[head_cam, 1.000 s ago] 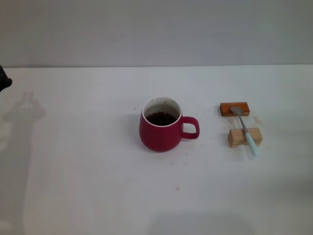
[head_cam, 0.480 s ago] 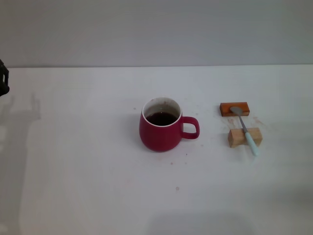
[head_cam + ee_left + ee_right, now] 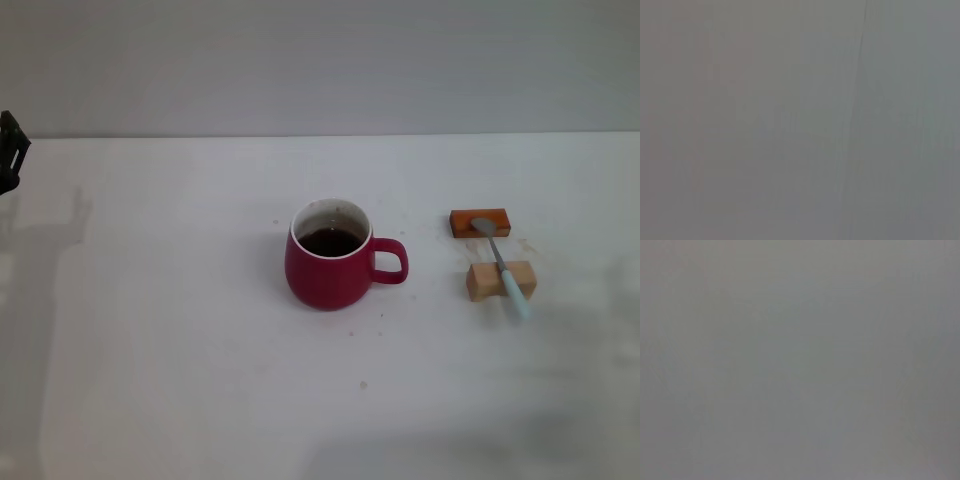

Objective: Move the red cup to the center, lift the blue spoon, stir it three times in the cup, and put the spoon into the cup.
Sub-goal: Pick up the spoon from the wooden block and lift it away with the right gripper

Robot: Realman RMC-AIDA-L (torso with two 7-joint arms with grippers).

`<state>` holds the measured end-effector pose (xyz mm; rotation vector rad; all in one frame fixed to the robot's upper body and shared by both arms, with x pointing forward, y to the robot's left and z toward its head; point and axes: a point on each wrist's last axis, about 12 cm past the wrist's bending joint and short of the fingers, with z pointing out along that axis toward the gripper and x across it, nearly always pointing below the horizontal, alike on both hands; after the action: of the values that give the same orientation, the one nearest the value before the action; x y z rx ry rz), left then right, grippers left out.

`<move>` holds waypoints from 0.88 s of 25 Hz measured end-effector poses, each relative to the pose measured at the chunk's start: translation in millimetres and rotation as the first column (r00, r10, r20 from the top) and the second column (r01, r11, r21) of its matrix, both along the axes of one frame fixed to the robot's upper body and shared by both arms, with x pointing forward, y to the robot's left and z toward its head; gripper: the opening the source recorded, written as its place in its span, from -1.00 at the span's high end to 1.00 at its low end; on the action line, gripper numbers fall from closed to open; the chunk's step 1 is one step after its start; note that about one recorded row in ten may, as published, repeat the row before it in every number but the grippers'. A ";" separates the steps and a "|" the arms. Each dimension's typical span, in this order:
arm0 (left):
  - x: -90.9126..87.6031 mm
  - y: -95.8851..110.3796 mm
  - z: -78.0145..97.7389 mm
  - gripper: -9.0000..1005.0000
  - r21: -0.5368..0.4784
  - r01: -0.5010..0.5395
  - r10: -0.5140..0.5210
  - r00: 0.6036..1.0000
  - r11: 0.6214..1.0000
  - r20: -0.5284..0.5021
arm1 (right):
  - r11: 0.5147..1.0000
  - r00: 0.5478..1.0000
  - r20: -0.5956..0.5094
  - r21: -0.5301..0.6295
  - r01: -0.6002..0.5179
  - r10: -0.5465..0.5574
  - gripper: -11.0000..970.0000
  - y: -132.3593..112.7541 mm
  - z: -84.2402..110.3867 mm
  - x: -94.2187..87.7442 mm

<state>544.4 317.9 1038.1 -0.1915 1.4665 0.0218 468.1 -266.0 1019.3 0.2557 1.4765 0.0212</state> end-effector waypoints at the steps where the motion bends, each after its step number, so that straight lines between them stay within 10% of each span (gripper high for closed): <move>1: 0.0 0.0 0.0 -0.58 0.000 0.000 0.000 1.000 1.000 0.000 | 1.000 1.000 -0.012 -0.007 -0.026 0.026 -0.45 12.5 -1.3 -5.4; 22: -0.2 14.8 3.6 -0.72 -0.006 -0.067 0.067 0.997 0.998 0.022 | 0.963 0.958 -0.199 -0.133 -0.236 0.207 -0.45 77.5 -16.9 -70.8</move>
<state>544.2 332.8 1041.8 -0.2449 1.4377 0.0701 397.3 -188.5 1002.4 -0.0383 1.6756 0.0649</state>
